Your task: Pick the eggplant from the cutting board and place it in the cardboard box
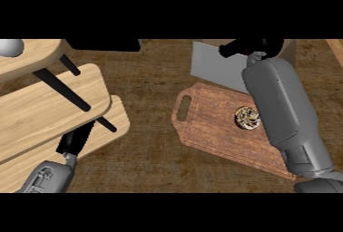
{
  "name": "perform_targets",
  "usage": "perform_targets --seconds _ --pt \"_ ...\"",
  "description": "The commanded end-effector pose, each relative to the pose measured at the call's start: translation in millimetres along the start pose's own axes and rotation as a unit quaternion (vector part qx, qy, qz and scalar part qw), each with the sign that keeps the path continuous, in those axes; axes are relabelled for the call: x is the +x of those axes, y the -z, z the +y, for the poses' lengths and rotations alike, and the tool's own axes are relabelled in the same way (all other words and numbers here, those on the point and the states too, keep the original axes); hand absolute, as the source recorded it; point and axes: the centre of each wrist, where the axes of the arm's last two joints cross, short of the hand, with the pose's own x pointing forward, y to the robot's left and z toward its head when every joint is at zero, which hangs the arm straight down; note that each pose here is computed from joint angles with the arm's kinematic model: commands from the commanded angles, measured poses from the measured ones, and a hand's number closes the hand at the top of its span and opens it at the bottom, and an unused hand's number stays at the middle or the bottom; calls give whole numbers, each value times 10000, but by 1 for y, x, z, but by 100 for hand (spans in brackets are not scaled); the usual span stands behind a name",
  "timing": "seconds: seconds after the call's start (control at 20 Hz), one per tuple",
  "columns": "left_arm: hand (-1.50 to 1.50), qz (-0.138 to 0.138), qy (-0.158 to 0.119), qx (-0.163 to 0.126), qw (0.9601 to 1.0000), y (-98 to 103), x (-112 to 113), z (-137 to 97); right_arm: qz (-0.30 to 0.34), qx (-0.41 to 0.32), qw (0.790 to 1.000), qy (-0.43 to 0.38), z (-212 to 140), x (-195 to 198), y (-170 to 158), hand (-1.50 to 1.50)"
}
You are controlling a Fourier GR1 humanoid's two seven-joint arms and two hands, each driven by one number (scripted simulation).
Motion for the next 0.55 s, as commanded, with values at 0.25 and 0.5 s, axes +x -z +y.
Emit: perform_targets --seconds 0.25,0.5 --pt "0 -855 -241 -562 9945 10 46 -15 -199 -1115 9733 1995 -11 -22 11 -150" --pt "0 -788 -264 -563 9950 12 45 -21 -159 -1383 9428 3029 -27 -40 13 -150"
